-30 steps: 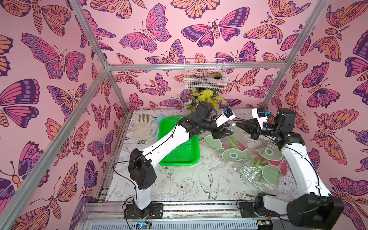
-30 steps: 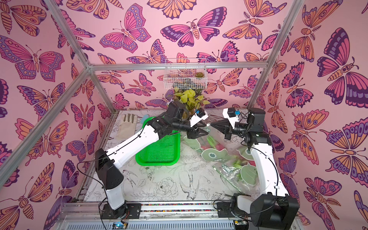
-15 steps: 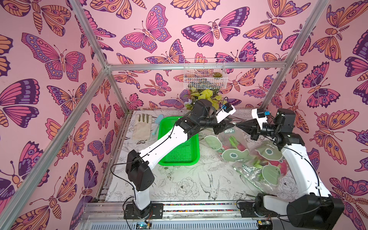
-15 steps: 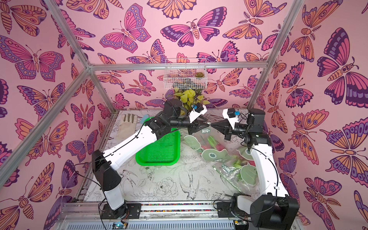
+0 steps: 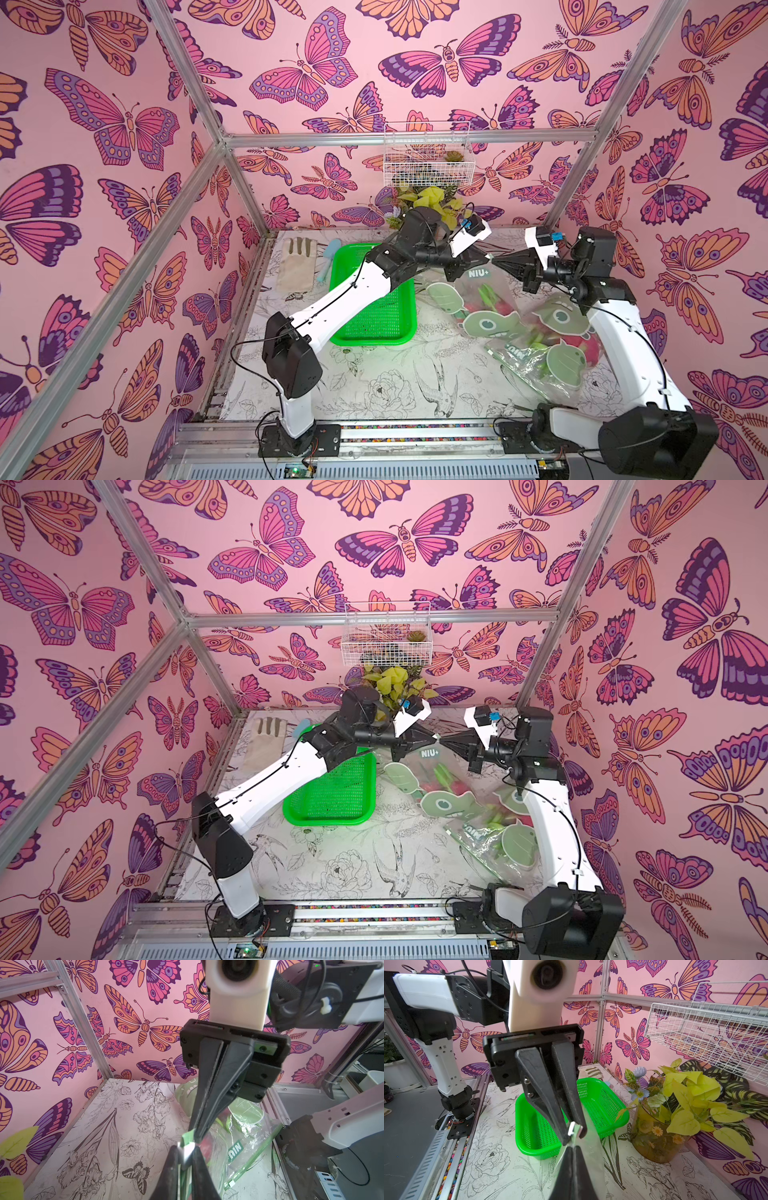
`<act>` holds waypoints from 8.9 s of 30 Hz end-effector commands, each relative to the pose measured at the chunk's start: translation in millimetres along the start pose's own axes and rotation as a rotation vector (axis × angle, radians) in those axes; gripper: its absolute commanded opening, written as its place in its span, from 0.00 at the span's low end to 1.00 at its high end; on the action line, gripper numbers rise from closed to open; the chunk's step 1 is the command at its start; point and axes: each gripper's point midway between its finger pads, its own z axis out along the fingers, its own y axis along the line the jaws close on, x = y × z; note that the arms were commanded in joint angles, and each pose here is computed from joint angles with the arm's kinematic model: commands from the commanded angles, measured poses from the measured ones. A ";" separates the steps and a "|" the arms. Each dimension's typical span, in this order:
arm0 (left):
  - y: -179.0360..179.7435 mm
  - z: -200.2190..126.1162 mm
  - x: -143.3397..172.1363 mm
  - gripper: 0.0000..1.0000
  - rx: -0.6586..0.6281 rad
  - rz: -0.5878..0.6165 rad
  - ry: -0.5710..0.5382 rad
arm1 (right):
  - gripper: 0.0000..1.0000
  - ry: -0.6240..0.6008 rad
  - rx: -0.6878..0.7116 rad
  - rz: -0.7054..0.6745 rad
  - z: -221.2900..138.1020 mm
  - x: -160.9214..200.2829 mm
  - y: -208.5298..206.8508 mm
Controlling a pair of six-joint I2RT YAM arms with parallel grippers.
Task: Open the zip-top bag and take out the dragon fruit
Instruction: Unzip the zipper on the zipper food storage bag.
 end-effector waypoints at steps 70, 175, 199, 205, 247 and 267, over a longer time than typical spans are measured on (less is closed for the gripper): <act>-16.6 -5.6 -5.1 0.32 0.217 -0.061 0.037 | 0.00 -0.022 -0.134 0.040 4.6 -5.1 21.8; -7.8 -37.7 44.7 0.00 0.225 -0.083 0.234 | 0.66 0.346 -0.191 0.067 31.8 3.9 42.4; -12.2 -38.3 33.5 0.00 0.257 -0.085 0.201 | 0.20 0.392 -0.306 0.002 50.9 5.7 32.6; -12.3 -39.2 32.1 0.00 0.254 -0.086 0.200 | 0.04 0.378 -0.322 0.001 52.4 6.0 34.1; -12.7 -60.8 113.2 0.00 0.038 -0.321 0.459 | 0.00 0.042 0.065 -0.079 1.3 -65.2 -26.0; -32.8 -100.5 156.9 0.00 -0.049 -0.394 0.563 | 0.00 0.061 0.118 -0.059 -14.4 -56.3 -37.2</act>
